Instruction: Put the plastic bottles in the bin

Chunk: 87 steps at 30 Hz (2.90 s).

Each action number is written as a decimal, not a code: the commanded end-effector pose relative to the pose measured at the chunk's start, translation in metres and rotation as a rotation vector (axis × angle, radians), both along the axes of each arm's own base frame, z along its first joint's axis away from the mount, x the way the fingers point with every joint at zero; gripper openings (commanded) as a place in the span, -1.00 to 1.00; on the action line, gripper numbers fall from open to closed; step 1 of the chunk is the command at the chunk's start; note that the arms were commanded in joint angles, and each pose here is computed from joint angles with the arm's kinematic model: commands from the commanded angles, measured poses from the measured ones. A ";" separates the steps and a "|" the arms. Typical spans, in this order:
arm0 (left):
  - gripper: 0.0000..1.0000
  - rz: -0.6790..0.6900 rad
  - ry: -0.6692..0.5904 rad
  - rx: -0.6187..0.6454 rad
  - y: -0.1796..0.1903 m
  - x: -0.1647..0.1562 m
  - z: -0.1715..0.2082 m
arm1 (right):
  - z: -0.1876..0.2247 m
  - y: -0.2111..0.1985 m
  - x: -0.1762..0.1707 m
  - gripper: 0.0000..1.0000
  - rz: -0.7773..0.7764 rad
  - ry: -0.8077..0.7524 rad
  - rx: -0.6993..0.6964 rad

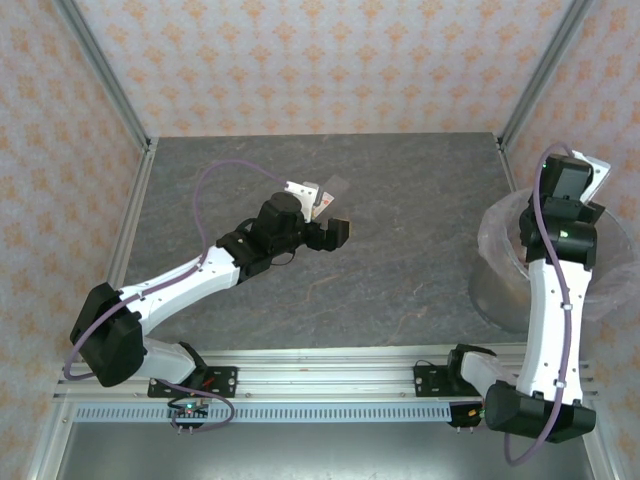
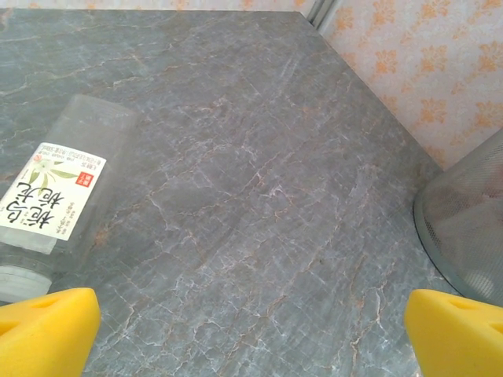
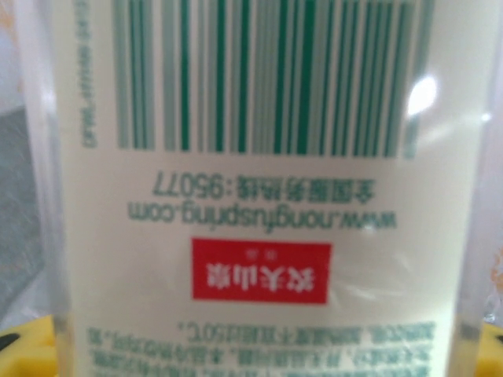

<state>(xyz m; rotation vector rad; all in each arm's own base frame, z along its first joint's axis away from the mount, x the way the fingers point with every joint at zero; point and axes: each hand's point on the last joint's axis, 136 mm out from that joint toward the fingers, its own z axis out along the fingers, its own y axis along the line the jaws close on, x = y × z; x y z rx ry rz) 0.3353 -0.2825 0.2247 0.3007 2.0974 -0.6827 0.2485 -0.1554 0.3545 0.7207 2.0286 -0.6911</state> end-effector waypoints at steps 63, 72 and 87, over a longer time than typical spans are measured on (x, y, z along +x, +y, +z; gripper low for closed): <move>1.00 0.212 0.332 0.245 0.089 0.093 -0.109 | 0.014 0.154 0.050 0.98 0.572 -0.264 0.397; 1.00 0.065 0.371 0.324 0.070 0.114 -0.151 | 0.007 0.162 0.051 0.98 0.586 -0.235 0.390; 0.84 0.033 0.405 0.460 0.044 0.143 -0.193 | -0.006 0.155 0.039 0.98 0.569 -0.187 0.357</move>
